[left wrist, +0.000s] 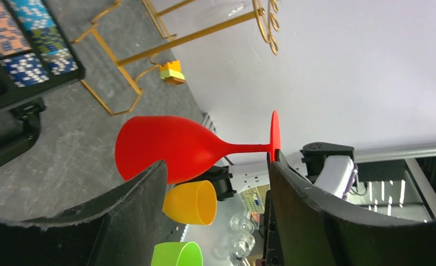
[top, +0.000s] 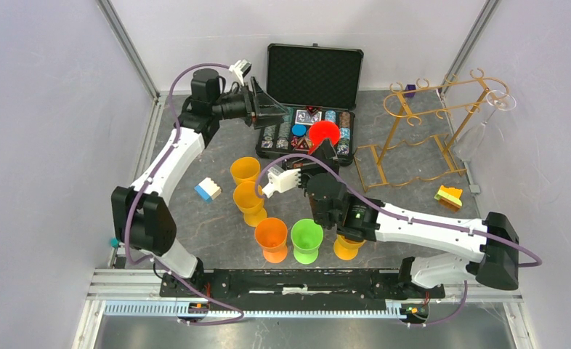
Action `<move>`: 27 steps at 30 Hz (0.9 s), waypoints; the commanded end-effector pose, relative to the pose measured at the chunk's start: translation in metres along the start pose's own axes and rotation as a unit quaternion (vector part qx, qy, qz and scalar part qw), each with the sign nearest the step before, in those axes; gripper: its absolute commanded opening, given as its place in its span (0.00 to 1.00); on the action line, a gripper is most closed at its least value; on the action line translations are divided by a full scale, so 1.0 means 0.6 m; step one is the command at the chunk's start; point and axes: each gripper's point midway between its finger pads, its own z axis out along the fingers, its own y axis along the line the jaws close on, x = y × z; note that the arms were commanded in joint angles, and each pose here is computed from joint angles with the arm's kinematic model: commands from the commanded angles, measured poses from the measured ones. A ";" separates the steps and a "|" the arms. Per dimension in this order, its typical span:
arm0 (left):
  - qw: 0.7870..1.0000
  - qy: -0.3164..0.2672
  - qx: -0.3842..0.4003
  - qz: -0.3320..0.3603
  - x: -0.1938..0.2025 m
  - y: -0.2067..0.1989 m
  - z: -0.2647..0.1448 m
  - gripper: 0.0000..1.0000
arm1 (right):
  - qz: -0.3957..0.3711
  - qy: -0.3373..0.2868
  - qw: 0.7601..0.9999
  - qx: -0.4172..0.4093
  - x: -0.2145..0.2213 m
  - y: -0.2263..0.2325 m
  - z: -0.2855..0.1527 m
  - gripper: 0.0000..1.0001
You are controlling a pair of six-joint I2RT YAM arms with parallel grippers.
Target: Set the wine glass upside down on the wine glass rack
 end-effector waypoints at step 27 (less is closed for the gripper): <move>0.978 0.158 0.134 0.003 0.107 -0.093 0.060 0.17 | -0.036 -0.011 0.999 0.030 -0.044 -0.026 0.003 0.00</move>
